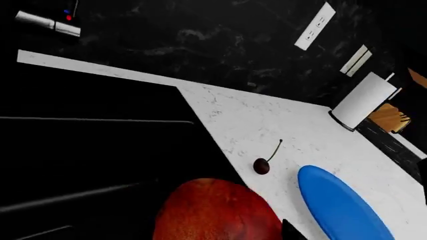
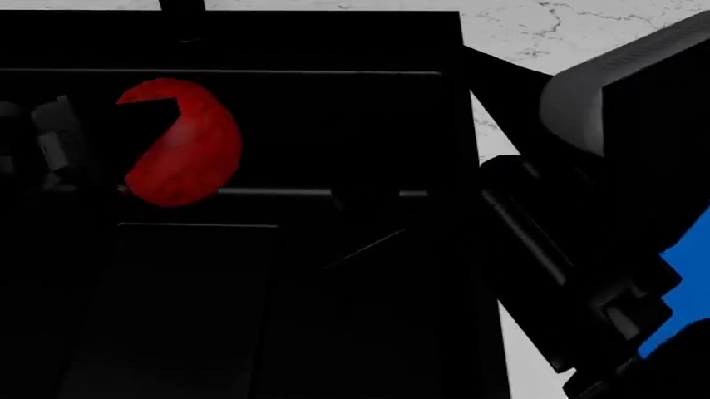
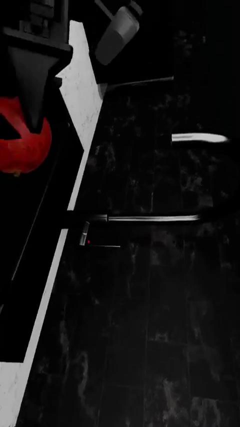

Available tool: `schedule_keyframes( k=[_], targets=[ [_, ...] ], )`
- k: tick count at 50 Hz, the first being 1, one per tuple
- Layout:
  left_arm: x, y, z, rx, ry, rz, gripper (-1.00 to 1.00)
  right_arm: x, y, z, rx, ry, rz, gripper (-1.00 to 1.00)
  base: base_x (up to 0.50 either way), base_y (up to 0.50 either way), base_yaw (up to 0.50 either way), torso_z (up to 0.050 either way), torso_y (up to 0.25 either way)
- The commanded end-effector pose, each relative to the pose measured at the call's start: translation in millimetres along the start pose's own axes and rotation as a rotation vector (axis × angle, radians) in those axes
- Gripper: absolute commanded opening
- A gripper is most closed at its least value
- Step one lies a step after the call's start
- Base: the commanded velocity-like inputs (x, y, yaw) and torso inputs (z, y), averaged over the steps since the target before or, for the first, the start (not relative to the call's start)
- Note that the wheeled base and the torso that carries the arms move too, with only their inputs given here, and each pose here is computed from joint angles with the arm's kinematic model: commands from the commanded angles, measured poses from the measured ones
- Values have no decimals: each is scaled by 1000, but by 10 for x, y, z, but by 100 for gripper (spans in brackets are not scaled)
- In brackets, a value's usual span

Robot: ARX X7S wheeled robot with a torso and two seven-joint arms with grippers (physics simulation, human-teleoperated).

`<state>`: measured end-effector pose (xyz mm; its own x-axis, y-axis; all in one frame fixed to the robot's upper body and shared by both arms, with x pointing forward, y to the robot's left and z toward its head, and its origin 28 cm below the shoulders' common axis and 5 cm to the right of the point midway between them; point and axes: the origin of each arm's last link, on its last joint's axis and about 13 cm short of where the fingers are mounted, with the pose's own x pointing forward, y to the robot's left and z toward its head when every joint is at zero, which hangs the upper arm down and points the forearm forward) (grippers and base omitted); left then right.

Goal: Pick the pomegranate from the sink and place it on the plate located on the counter

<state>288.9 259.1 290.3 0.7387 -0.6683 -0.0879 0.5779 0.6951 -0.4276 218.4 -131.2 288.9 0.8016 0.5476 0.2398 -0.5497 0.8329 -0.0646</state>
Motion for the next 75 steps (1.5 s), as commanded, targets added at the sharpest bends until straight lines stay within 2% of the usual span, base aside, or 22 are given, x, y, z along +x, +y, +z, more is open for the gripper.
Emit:
schedule_keyframes(
  k=[1,13,25,60,61,75],
  targets=[
    [98,25,327,-65,21,-112,-100,-101,6,75,-3,45,113,100,0,0,0,0,0],
    [202,-184,515,-52,62,-230,-100,-184,79,131,10,72,204,100,0,0,0,0,0],
    [241,-345,507,-65,101,-327,-100,-116,140,144,13,76,257,100,0,0,0,0,0],
    [104,-644,343,-29,156,-475,-100,177,122,16,-53,115,221,100,0,0,0,0,0],
    [104,-641,343,-31,156,-477,-100,172,126,15,-56,115,224,-100,0,0,0,0,0],
    [88,-660,344,-37,160,-494,-100,149,131,40,-64,106,222,-100,0,0,0,0,0]
  ],
)
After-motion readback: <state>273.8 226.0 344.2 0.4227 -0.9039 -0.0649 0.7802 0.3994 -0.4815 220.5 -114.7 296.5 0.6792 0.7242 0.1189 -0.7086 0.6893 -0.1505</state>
